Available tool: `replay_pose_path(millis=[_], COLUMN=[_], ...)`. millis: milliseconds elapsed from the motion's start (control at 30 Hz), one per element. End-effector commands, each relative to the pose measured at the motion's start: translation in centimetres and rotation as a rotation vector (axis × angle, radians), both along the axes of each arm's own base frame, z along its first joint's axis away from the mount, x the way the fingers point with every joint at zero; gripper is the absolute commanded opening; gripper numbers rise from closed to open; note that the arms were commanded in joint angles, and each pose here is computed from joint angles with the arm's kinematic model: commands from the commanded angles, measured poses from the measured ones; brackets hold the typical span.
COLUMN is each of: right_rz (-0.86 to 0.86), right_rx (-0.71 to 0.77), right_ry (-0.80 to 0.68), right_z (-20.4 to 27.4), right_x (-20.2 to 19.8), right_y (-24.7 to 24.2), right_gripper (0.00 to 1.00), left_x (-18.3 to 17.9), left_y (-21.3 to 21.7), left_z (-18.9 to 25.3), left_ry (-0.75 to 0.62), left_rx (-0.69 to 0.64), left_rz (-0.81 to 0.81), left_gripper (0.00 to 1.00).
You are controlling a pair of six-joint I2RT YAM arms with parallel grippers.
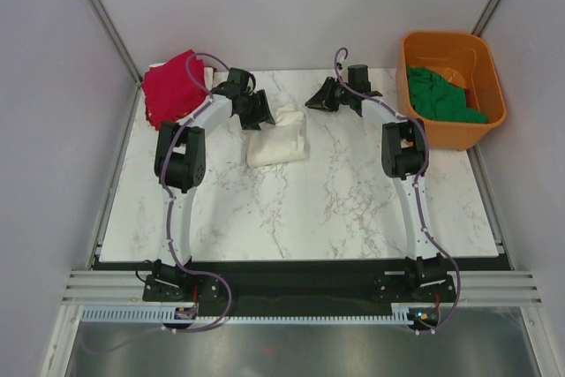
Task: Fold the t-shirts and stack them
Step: Fold the tshirt
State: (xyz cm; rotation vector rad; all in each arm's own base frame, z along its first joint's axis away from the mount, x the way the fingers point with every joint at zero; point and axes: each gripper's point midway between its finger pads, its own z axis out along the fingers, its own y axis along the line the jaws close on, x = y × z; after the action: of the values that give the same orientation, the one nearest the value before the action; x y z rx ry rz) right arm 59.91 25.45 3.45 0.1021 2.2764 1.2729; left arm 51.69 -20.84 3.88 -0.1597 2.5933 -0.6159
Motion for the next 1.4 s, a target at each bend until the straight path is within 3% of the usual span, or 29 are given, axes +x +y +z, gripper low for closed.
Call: replay_pose_path(millis=[0, 133, 233, 400, 633, 767, 1233, 1333, 1367], right_rz=[-0.003, -0.019, -0.006, 0.077, 0.210, 0.199, 0.174, 0.164, 0.164], right_rx=[-0.055, -0.061, -0.050, -0.021, -0.003, -0.041, -0.117, -0.121, -0.113], right_ry=[-0.211, -0.331, -0.334, -0.206, -0.015, 0.032, 0.133, 0.158, 0.162], right_z=[8.0, 17.1, 20.1, 17.4, 10.7, 7.9, 1.3, -0.1, -0.4], right_x=[1.3, -1.3, -5.4, -12.4, -17.8, -18.5, -19.4, -19.5, -19.5], right_y=[0.5, -0.2, 0.3, 2.6, 6.5, 6.0, 1.8, 1.2, 1.3], right_gripper=[0.27, 0.27, 0.28, 0.28, 0.22, 0.20, 0.22, 0.22, 0.22], left_x=[0.9, 1.1, 0.3, -4.3, -12.1, -14.3, -15.2, -14.8, -10.8], left_y=[2.6, 3.1, 3.4, 2.8, 1.4, 2.1, 3.3, 3.3, 0.9], left_z=[1.3, 6.9, 11.7, 15.5, 7.4, 3.6, -3.3, -2.7, -0.2], left_ry=[-0.057, -0.161, -0.235, -0.264, -0.057, 0.043, 0.212, 0.196, 0.034], left_rx=[0.091, 0.094, 0.078, 0.040, 0.100, 0.135, 0.190, 0.184, 0.057], left_rz=[0.035, 0.051, 0.057, 0.045, -0.049, -0.057, -0.048, -0.043, 0.005], left_gripper=[0.65, 0.78, 0.82, 0.82, 0.81, 0.81, 0.81, 0.81, 0.79])
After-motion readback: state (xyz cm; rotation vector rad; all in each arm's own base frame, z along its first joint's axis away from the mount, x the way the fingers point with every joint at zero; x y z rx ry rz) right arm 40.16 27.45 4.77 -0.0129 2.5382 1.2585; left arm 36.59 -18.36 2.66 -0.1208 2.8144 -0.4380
